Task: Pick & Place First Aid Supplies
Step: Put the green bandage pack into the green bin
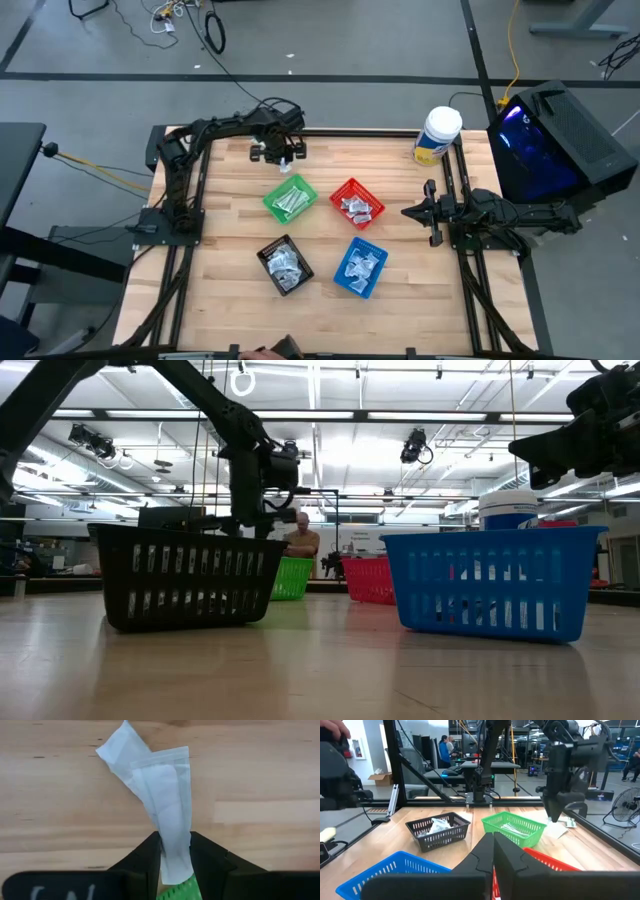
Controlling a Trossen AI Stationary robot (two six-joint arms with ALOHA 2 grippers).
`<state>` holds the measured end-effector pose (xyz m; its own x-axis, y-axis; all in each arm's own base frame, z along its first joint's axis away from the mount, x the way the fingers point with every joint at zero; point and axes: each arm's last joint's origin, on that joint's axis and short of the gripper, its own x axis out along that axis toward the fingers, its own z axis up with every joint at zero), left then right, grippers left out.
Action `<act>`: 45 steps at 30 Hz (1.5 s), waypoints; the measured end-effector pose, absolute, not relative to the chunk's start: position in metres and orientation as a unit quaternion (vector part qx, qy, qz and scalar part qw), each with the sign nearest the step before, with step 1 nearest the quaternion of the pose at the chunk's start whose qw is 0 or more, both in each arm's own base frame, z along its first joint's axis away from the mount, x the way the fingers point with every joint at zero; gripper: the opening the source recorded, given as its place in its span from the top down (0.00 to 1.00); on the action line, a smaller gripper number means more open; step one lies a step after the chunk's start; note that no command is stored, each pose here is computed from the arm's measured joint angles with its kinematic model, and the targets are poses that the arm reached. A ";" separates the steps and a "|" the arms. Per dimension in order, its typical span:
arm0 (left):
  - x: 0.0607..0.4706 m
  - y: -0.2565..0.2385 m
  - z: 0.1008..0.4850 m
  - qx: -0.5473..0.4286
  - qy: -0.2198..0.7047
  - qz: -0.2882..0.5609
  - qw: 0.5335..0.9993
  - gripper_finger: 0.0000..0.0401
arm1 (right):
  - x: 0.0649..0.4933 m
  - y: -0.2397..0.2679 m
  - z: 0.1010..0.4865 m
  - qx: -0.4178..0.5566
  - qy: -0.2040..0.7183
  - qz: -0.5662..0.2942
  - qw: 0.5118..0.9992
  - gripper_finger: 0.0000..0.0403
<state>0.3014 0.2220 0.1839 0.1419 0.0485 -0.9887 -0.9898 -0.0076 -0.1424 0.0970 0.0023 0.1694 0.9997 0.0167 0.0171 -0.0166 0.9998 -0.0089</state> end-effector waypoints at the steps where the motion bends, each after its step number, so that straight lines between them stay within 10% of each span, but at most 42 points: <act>1: 0.301 0.221 0.187 -0.524 0.446 0.476 0.548 0.73 | 0.097 0.002 0.170 -0.004 -0.009 0.008 1.000 0.97; 19: 0.307 0.170 0.250 -0.420 0.465 0.364 0.689 0.73 | 0.097 0.002 0.170 -0.005 -0.009 0.008 1.000 0.97; 45: 0.331 0.120 0.249 -0.320 0.514 0.288 0.742 0.73 | 0.097 0.002 0.169 -0.004 -0.009 0.008 1.000 0.97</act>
